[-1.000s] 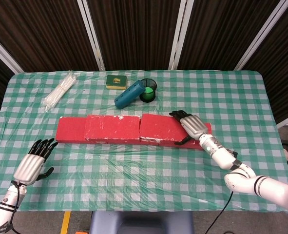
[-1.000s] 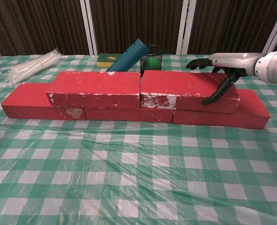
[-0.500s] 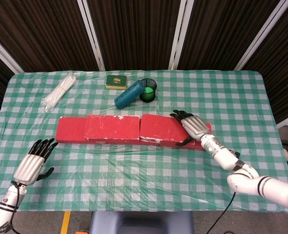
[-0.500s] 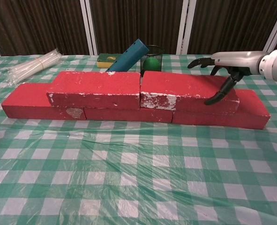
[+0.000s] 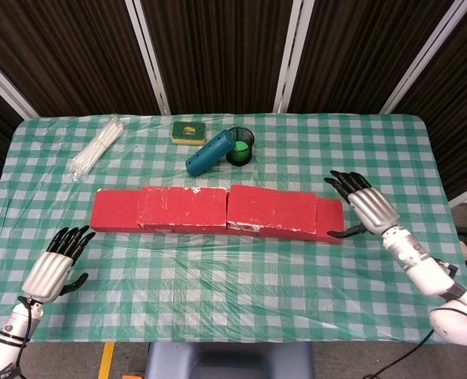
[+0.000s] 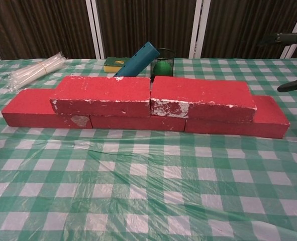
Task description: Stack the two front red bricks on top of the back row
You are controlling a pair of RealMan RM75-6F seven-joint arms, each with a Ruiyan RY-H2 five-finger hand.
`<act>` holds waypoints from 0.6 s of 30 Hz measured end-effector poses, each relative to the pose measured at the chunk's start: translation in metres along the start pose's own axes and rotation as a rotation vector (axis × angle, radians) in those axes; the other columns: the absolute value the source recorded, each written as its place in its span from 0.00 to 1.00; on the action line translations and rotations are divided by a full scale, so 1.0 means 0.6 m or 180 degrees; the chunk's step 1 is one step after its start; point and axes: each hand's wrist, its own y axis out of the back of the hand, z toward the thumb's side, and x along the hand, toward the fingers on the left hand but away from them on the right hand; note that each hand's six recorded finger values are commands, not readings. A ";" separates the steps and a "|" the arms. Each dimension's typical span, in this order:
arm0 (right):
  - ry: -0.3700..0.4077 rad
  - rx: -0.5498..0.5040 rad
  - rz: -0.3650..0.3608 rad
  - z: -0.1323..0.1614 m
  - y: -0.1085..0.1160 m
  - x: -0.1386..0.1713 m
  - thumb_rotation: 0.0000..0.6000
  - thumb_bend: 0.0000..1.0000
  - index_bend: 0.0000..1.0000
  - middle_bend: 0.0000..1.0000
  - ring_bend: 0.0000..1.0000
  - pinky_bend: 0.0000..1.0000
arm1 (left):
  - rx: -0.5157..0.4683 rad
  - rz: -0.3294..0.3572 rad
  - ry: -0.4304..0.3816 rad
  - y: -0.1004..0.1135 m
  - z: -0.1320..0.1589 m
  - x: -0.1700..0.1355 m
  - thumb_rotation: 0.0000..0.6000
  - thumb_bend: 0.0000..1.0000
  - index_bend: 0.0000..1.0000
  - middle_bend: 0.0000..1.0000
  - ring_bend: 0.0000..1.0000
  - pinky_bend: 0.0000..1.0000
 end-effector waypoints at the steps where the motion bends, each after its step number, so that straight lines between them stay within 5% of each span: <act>1: -0.0039 0.0024 0.0008 -0.011 -0.002 0.005 0.61 0.45 0.26 0.02 0.00 0.12 | 0.0002 0.0000 0.0000 0.000 0.001 0.000 1.00 0.32 0.00 0.00 0.00 0.01; 8: -0.0246 0.0202 0.0157 -0.066 -0.036 0.001 0.59 0.56 0.28 0.02 0.00 0.11 | 0.0021 -0.0025 0.0010 -0.005 0.004 0.004 1.00 0.32 0.00 0.00 0.00 0.01; 18: -0.0148 0.0222 0.0333 -0.033 -0.075 -0.052 0.59 0.59 0.29 0.02 0.00 0.11 | 0.0039 -0.0043 0.0053 -0.008 -0.002 0.007 1.00 0.31 0.00 0.00 0.00 0.01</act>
